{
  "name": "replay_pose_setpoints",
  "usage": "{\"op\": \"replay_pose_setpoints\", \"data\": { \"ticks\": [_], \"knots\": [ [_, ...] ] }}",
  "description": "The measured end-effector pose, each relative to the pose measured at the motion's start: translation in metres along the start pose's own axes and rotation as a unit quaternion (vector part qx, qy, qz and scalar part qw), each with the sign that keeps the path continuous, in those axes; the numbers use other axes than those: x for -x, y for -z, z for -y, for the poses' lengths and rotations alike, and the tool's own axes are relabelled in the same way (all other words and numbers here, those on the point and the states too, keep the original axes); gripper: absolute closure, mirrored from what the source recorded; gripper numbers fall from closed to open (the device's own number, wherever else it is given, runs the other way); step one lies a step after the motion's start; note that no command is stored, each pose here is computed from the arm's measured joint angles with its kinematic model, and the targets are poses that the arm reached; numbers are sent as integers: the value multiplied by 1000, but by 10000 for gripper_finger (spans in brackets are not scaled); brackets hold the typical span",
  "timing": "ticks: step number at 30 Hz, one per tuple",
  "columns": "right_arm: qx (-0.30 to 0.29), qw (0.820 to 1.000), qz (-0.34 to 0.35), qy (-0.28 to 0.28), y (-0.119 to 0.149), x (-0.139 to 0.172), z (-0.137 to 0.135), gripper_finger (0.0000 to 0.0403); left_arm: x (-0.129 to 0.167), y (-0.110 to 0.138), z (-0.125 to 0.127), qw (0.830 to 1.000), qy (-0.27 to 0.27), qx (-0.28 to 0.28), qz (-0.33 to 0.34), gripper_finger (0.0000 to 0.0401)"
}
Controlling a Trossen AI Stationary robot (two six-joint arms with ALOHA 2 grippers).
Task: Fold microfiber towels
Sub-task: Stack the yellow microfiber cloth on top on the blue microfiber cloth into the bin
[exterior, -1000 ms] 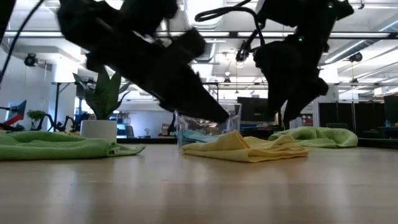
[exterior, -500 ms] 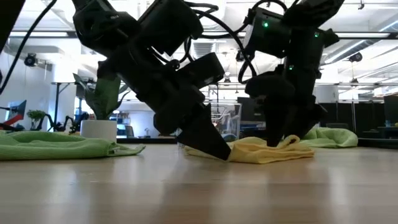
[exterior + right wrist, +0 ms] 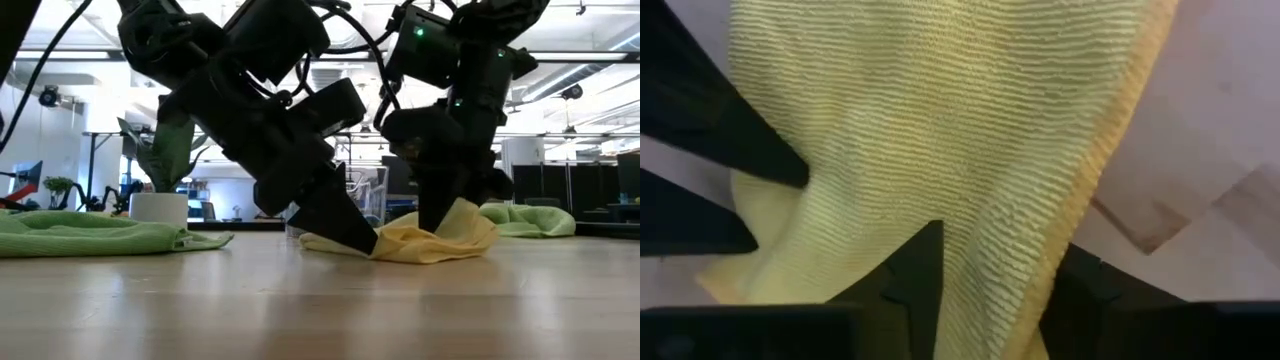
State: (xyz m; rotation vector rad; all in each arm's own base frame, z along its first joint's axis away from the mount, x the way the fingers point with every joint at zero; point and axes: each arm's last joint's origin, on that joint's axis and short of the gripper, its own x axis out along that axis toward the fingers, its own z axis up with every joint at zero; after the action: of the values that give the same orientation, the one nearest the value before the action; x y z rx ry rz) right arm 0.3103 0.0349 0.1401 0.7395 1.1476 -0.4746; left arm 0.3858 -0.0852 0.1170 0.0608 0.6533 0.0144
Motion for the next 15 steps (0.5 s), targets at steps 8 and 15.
{"op": "replay_pose_setpoints", "data": {
  "ticks": [8,15],
  "knots": [
    [30,1000,3,6,0,0,1,339,15,-13,-3,1000,-11,-5,9,226],
    [59,998,1,27,2,0,5,362,59,-26,-10,999,-13,-21,-31,226]
  ]
}}
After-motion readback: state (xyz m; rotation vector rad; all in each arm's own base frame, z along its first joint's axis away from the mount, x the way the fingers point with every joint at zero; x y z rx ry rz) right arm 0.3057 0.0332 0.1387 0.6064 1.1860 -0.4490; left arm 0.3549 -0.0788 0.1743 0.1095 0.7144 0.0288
